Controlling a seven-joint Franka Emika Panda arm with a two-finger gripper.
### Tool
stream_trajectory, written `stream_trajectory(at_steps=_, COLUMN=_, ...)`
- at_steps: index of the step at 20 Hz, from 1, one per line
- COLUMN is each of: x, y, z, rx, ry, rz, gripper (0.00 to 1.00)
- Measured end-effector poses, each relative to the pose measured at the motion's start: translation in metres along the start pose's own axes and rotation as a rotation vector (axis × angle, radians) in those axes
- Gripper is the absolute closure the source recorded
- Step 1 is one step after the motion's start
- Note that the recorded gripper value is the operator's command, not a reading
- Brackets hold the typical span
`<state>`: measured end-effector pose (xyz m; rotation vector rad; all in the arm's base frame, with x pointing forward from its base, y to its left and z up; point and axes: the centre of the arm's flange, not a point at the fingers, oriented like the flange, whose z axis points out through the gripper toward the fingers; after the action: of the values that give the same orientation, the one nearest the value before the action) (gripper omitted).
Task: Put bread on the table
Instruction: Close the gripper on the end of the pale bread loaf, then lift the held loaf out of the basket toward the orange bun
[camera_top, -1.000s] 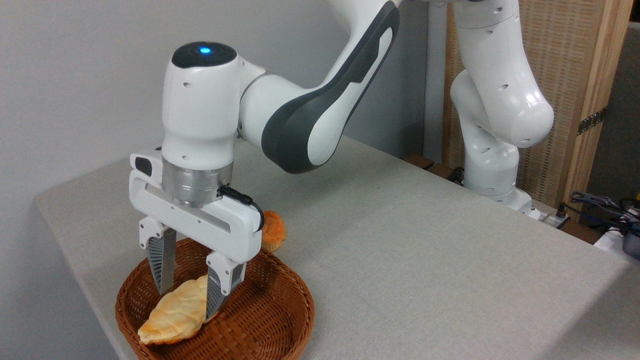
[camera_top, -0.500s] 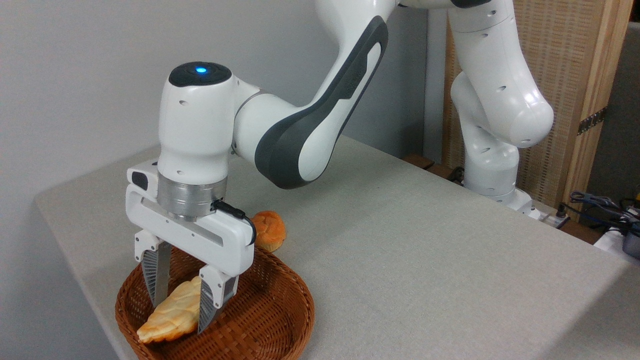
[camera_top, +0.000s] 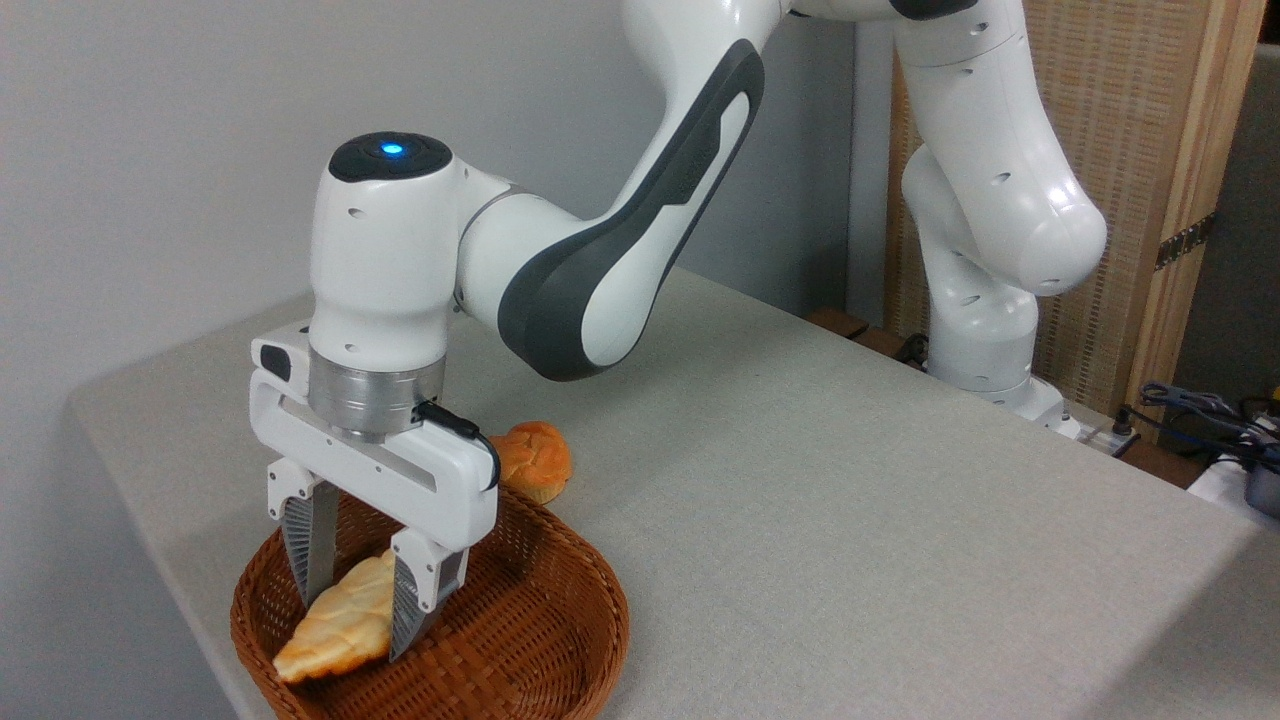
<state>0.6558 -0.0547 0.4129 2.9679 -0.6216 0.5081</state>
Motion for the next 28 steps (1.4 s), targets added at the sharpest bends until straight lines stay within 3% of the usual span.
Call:
stream_trajectory(at_steps=1, x=0.000, y=0.001, z=0.000, rx=-0.001, ry=0.000, rz=0.002, gripper=0.54)
stream_trajectory(at_steps=2, x=0.001, y=0.003, z=0.001, rx=-0.003, ry=0.000, rz=0.004, gripper=0.55)
stream_trajectory(at_steps=20, x=0.003, y=0.003, z=-0.001, rx=-0.002, ry=0.005, rz=0.006, gripper=0.54)
stream_trajectory(at_steps=28, x=0.010, y=0.001, z=-0.039, rx=0.002, ry=0.066, rz=0.003, gripper=0.51)
